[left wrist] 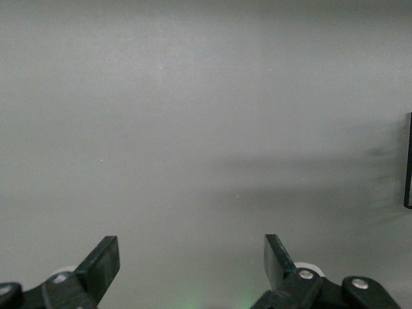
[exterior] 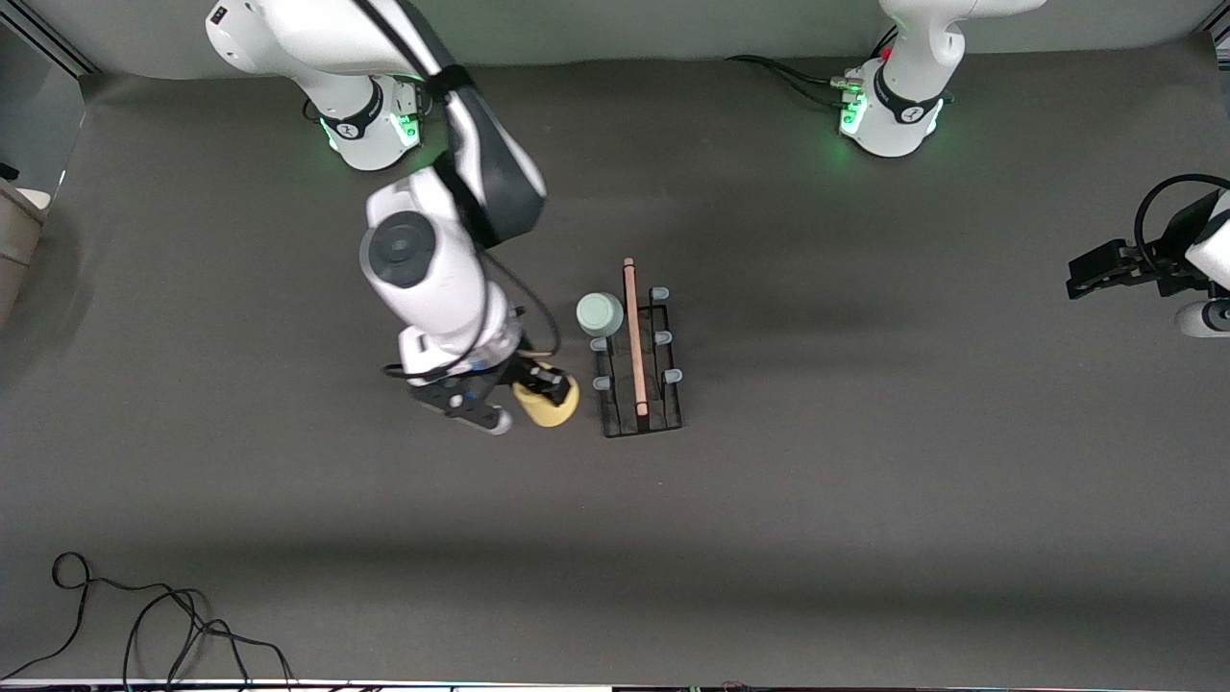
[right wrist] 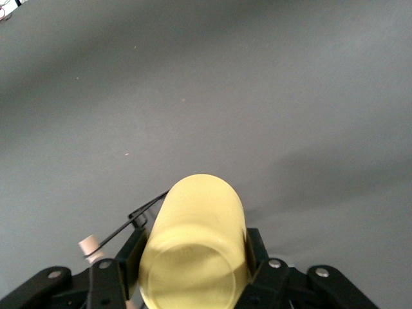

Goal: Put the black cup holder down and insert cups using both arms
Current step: 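Carry the yellow cup to the rack and lower it onto a peg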

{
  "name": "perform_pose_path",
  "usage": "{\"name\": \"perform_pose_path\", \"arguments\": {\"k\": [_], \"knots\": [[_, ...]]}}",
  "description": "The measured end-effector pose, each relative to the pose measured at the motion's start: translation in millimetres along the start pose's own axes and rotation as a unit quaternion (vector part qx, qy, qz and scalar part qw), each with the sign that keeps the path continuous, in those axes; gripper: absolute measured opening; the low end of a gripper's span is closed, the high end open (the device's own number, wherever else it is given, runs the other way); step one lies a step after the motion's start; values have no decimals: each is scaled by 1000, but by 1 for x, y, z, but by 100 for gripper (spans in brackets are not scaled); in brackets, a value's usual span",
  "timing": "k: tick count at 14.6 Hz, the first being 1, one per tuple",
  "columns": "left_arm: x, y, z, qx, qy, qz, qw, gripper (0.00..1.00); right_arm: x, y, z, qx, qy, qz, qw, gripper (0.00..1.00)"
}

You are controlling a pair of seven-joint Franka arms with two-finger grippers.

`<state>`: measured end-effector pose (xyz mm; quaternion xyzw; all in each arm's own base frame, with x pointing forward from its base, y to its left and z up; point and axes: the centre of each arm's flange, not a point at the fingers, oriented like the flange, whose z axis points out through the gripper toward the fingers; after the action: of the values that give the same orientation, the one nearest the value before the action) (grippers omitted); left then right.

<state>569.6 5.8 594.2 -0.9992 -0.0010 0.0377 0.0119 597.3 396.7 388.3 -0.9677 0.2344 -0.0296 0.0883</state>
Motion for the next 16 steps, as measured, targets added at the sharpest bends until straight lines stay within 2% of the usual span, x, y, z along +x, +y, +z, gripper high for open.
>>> {"name": "perform_pose_path", "arguments": {"k": [6, 12, 13, 16], "knots": [[0, 0, 3, 0, -2, 0, 1000, 100, -21, -27, 45, -12, -2, 20, 1000, 67], [0, 0, 3, 0, -2, 0, 1000, 100, -36, -35, 74, -11, 4, 10, 1000, 67], [0, 0, 3, 0, -2, 0, 1000, 100, -36, -34, 77, -13, 4, 11, 1000, 72], [0, 0, 3, 0, -2, 0, 1000, 100, -34, -35, 77, -13, 6, 12, 1000, 99]]}}
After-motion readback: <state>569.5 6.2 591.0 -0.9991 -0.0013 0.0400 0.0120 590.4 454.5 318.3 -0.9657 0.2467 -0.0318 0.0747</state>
